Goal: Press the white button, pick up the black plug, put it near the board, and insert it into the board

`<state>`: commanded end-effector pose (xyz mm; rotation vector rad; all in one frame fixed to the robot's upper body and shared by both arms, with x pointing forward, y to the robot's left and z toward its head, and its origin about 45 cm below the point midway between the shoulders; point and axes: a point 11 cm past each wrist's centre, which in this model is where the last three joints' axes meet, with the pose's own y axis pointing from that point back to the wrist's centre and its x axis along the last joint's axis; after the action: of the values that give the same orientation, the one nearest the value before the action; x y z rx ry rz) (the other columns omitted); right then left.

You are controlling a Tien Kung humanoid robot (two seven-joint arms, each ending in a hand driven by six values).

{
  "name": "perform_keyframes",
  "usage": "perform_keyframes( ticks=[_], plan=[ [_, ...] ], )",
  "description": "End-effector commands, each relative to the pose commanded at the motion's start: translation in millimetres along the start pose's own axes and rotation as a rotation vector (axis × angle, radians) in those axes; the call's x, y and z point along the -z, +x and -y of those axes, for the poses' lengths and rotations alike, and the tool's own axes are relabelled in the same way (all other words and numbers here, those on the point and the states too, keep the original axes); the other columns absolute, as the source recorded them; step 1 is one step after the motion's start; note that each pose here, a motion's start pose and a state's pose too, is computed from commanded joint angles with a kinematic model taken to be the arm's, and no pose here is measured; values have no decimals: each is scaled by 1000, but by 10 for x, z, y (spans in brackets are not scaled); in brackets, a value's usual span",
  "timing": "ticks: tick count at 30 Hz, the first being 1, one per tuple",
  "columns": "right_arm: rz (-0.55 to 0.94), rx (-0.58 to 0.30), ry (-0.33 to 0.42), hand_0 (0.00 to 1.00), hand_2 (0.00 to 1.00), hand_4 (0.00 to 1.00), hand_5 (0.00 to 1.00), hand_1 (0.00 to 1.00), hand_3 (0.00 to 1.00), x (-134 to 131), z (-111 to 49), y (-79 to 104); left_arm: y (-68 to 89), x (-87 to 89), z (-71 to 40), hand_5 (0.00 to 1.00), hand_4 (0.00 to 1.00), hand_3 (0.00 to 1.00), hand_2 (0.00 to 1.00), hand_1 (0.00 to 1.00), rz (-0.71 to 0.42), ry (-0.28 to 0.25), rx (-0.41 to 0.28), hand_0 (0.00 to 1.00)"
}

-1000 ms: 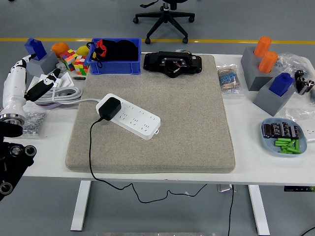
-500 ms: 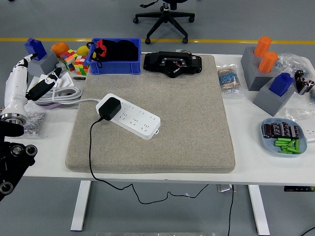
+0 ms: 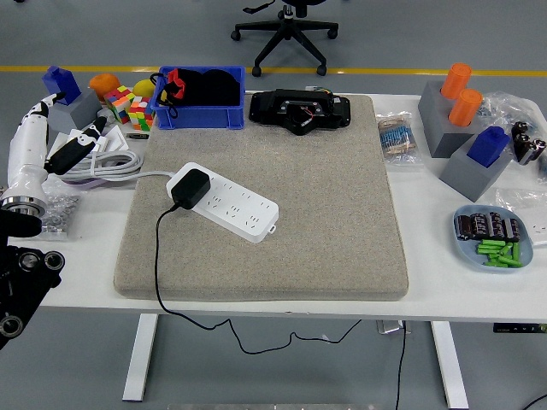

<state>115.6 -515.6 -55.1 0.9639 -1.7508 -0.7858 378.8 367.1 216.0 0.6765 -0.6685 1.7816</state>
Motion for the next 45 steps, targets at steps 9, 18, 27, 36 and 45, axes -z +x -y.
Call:
perform_keyframes(
  ticks=[9,18,27,36,45],
  plan=[
    [-5,1,-3,613,573,647,394,574,581,-9,0,-1,-1,14,-9,752,870,904,974,998,-2,4,0,998],
    [-12,1,-1,613,574,648,393,574,581,2,0,4,-7,20,-17,751,868,904,974,998,-6,8,4,998],
    [-13,3,-5,613,574,648,394,574,582,-5,0,2,-30,26,-30,748,866,903,974,998,-5,8,12,998],
    [-17,2,-7,613,576,649,396,575,581,-21,-1,7,-47,44,-48,745,864,903,973,998,-7,13,16,998],
    [-14,3,-11,613,575,649,396,575,581,-47,-1,-1,-46,47,-54,741,863,902,972,998,-8,13,18,998]
  ],
)
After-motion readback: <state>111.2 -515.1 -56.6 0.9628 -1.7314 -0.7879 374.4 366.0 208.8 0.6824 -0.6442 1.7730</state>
